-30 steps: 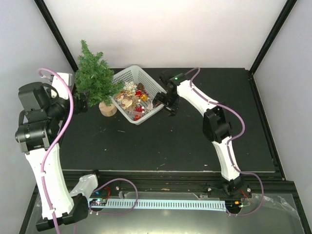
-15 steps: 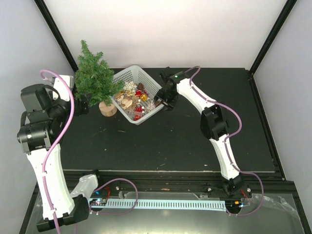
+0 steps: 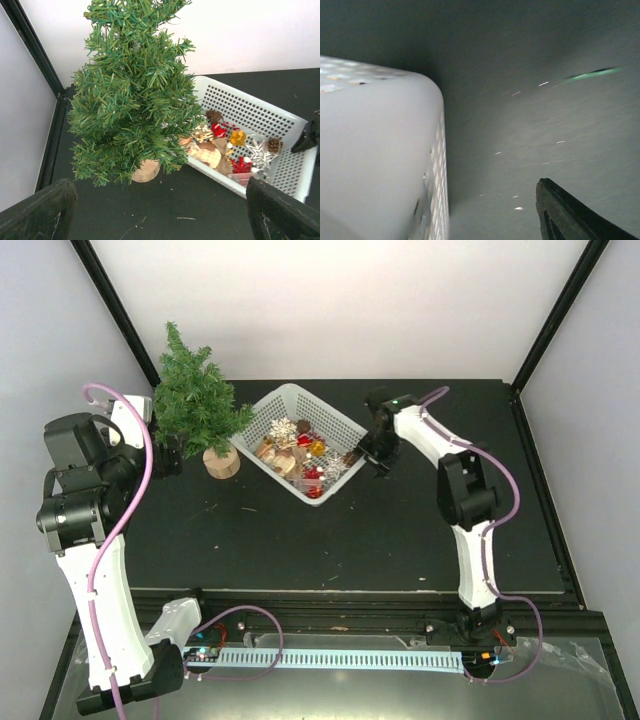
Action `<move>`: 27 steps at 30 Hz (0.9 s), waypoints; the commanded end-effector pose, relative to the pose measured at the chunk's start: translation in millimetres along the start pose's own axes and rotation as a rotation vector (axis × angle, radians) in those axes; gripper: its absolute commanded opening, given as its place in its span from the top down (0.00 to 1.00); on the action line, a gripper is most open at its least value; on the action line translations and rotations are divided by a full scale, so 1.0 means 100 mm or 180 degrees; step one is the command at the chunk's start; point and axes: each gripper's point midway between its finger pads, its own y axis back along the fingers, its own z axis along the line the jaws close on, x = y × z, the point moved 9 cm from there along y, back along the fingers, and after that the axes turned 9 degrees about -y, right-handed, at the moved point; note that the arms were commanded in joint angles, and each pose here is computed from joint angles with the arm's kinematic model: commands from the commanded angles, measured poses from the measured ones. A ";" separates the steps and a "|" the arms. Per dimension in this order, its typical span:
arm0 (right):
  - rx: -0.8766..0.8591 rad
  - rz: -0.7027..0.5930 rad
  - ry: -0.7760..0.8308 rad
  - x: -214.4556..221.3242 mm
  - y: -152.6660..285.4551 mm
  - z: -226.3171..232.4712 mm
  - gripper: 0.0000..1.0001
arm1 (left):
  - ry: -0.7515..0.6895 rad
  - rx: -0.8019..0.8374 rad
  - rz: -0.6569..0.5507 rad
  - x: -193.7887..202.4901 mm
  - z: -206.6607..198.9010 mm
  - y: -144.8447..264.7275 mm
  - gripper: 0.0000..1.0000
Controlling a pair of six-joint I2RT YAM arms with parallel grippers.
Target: Decorate the small christmas tree
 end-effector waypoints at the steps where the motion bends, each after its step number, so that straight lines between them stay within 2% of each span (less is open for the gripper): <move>1: -0.0053 -0.0257 -0.0207 -0.29 0.28 -0.31 0.41 | 0.0065 0.0020 -0.0040 0.00 -0.01 0.03 0.07; 8: -0.0072 -0.0438 -0.0619 -0.62 0.55 -0.94 0.41 | 0.0084 0.0041 -0.0032 0.00 -0.01 0.02 0.08; 16: -0.0007 -0.0683 -0.1262 -0.89 0.87 -1.92 0.41 | 0.0130 0.0066 -0.0015 0.01 0.02 -0.03 0.08; 22: 0.0079 -0.0921 -0.1785 -0.83 1.15 -2.71 0.40 | 0.0150 0.0062 0.0006 0.00 0.05 -0.06 0.08; 27: 0.0272 -0.1115 -0.1990 -0.67 1.39 -3.22 0.40 | 0.0170 0.0061 0.0008 -0.03 0.08 -0.09 0.08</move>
